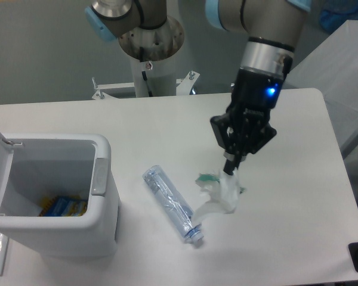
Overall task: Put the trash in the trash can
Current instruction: 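Lift the wrapper and carry it over the trash bin, then open the gripper to drop the wrapper into the bin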
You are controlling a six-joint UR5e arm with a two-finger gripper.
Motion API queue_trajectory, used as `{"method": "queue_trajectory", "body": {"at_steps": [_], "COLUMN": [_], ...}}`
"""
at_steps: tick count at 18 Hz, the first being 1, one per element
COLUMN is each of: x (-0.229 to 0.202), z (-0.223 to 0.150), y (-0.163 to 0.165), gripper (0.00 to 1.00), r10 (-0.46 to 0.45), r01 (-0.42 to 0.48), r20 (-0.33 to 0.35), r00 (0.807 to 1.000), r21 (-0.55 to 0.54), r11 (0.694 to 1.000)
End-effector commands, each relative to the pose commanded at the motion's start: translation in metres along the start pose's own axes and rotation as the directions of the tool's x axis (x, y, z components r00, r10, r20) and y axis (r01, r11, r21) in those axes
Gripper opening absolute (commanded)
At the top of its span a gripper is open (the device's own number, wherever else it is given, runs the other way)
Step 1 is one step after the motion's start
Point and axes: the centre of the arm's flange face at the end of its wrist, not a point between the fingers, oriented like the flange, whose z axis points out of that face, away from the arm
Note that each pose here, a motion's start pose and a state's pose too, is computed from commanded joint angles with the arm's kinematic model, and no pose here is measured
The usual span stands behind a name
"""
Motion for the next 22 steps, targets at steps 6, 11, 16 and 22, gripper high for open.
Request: {"method": "queue_trajectory", "body": {"at_steps": [6, 11, 16, 22], "x": [0.065, 0.120, 0.162, 0.164], "z": [-0.010, -0.015, 0.015, 0.050], "y": [0.008, 0.027, 0.059, 0.102], "gripper": [0.01, 0.01, 0.01, 0.13], "r10": [0.014, 0.046, 0.081, 0.062], "r01": [-0.013, -0.046, -0.093, -0.091], "r20": [-0.043, -0.089, -0.148, -0.169], "r00": [0.999, 0.995, 0.986, 0.984], "r21": [0.009, -0.004, -0.078, -0.171], "r11": [1.000, 0.999, 0.993, 0.981]}}
